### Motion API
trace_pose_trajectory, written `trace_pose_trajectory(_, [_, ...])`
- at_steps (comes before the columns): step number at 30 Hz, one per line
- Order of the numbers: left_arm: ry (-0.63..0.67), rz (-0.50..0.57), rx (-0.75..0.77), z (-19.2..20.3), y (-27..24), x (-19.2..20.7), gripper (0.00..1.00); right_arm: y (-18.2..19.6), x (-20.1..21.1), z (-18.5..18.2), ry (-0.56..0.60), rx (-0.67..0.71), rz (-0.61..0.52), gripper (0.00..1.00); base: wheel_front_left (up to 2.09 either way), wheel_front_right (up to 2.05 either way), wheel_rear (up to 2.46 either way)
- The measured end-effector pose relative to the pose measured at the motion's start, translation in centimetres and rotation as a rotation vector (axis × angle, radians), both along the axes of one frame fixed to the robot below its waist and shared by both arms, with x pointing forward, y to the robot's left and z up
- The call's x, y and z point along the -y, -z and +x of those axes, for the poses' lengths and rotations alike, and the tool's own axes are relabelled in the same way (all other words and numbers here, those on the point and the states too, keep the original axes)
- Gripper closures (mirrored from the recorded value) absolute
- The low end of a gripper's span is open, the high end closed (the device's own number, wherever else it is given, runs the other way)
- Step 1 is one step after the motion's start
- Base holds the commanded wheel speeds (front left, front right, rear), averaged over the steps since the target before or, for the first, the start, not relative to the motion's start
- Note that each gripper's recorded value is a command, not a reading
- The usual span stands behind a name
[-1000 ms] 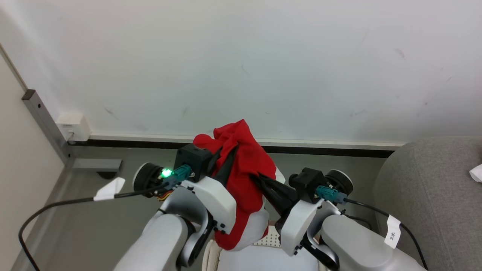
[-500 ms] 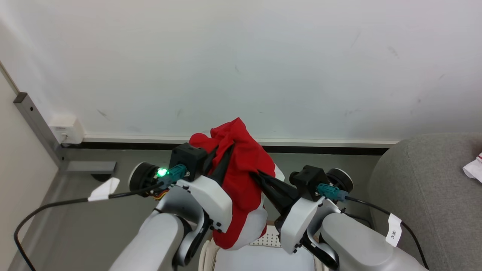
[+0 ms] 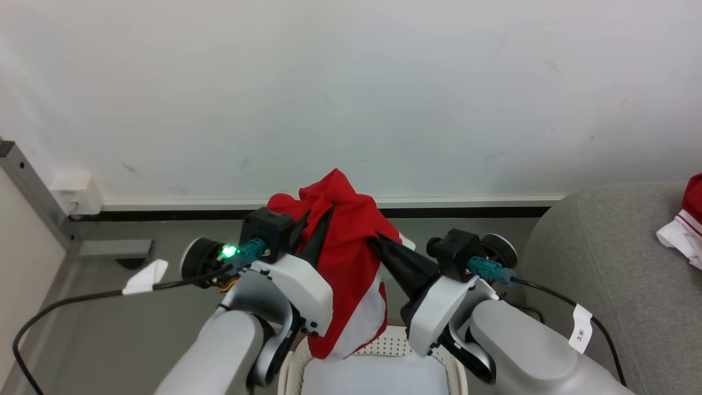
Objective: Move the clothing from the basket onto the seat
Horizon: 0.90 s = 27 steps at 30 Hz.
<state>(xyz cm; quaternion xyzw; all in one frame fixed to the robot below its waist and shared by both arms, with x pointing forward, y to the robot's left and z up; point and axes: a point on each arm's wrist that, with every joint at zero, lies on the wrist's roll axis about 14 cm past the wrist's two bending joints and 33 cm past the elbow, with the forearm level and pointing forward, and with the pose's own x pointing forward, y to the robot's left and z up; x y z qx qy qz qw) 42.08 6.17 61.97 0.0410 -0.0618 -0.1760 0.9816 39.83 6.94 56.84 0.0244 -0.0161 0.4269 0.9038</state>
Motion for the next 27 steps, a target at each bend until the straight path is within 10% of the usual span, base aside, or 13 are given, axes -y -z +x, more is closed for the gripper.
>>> trace_pose_trajectory(5, [0.027,-0.007,0.0,0.4,0.1,1.2,1.0,-1.2,2.0,1.2,0.065,0.037,0.018,1.0,0.0,0.0,0.0])
trace_pose_trajectory(8, [0.048,-0.008,0.002,0.6,0.1,2.0,0.0,-2.0,3.5,1.8,0.104,0.066,0.027,1.0,0.0,0.0,0.0])
trace_pose_trajectory(27, [0.301,-0.034,-0.037,-0.1,2.1,11.9,0.0,-6.5,21.0,2.9,0.504,0.225,0.04,1.0,0.0,0.0,0.0])
